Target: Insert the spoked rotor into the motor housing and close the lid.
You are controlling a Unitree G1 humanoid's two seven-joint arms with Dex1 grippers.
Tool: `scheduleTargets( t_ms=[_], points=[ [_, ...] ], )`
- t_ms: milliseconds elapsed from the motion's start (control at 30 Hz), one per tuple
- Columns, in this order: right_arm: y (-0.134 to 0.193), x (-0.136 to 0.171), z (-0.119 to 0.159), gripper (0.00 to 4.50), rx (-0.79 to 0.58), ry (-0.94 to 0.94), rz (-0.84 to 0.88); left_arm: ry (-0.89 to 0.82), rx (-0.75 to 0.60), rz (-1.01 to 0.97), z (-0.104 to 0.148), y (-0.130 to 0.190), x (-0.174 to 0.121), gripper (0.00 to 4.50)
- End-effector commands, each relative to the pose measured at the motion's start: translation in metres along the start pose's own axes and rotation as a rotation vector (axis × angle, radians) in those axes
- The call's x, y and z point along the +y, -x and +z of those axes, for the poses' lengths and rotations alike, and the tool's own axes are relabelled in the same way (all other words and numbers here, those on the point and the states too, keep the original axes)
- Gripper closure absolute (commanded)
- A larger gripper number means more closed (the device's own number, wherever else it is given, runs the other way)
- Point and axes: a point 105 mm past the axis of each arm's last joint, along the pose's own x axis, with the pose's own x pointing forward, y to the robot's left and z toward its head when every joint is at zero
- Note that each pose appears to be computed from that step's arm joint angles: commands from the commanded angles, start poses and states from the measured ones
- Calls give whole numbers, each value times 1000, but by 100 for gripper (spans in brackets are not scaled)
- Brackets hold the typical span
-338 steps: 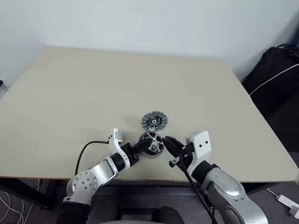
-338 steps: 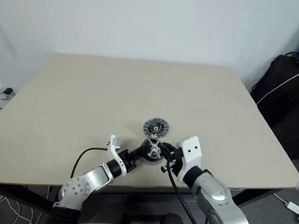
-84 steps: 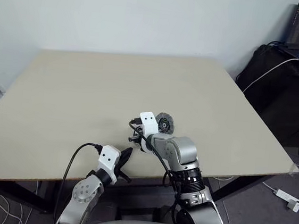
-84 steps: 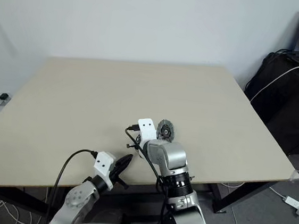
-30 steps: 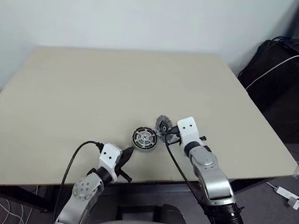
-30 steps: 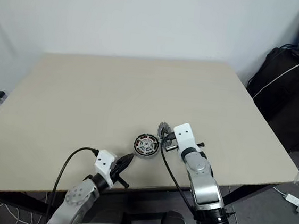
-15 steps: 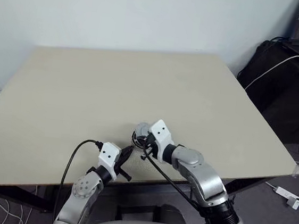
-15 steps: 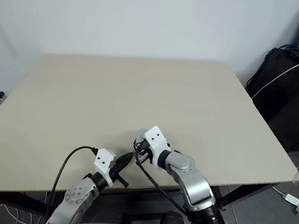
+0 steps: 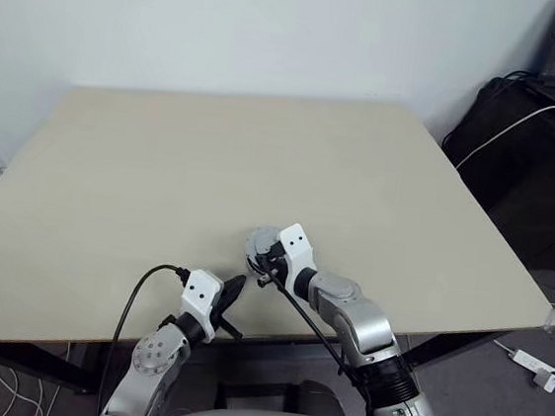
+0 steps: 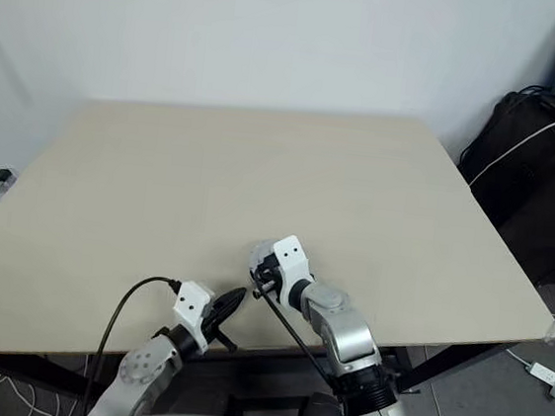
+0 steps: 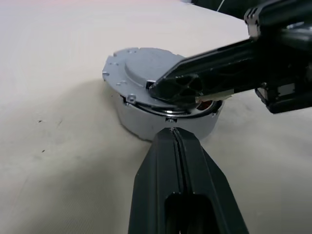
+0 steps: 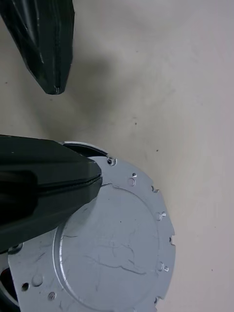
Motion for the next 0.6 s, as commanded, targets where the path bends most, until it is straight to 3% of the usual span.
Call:
scheduleTargets(
  t_ms=[33, 233, 400, 600],
  points=[
    [12, 5, 25, 448, -117, 61, 42, -28, -53, -4, 17, -3, 0, 450],
    [37, 25, 52, 448, -237, 187, 174, -28, -53, -5, 19, -3, 1, 450],
    [52, 17, 68, 289, -300, 265, 173, -27, -53, -6, 19, -4, 2, 450],
    [39, -3, 50, 93, -212, 315, 144, -29, -55, -8, 18, -5, 3, 450]
  ],
)
